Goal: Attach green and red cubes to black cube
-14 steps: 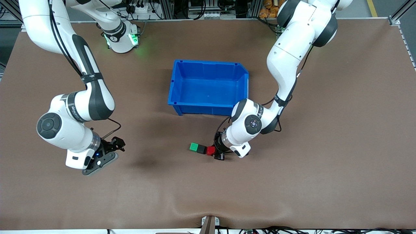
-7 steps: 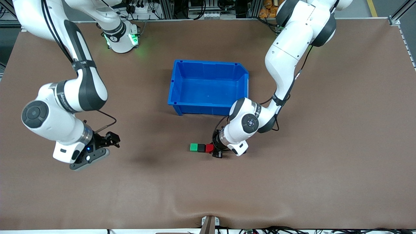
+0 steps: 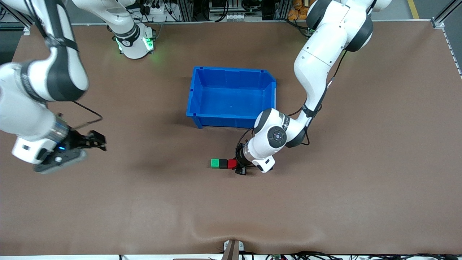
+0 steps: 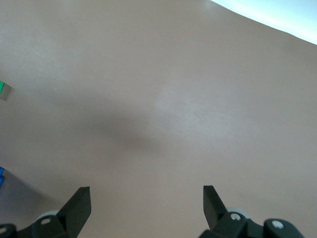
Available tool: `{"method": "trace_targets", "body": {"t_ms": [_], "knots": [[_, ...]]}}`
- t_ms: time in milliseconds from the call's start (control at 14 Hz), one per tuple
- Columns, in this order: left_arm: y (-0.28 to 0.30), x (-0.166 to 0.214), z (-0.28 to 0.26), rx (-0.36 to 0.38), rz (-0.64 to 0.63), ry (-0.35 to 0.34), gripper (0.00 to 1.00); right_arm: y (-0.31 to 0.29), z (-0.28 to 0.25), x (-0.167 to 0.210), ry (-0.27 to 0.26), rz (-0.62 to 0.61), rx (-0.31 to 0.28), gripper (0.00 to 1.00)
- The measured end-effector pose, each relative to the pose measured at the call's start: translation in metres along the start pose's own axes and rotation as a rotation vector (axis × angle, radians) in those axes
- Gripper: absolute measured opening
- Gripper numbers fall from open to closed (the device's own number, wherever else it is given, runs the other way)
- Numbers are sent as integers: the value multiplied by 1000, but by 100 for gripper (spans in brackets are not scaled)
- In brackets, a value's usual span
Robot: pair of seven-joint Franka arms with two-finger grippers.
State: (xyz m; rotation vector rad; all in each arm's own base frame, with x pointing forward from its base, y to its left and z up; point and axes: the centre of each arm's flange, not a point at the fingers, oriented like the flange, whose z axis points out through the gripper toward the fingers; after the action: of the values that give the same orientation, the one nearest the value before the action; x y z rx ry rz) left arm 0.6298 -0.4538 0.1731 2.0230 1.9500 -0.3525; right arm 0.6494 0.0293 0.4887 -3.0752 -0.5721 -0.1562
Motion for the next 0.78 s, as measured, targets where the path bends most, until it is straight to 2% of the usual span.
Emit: {"method": "trace_targets", "body": {"t_ms": [142,285,427,570,783], "knots": [[-2,2,2,19,-1,9,42,11,-23,-10,-30,20,4,100],[-1,4,2,19,-2,14,59,10,-37,-15,-74,16,6,100],[2,2,-6,29,9,26,79,12,-54,-17,-72,25,2,100],[4,-6,-24,40,64,72,99,25,-78,-31,-67,53,1,100],[13,-18,-68,-1,136,124,100,49,-116,-60,-50,109,5,100]]}}
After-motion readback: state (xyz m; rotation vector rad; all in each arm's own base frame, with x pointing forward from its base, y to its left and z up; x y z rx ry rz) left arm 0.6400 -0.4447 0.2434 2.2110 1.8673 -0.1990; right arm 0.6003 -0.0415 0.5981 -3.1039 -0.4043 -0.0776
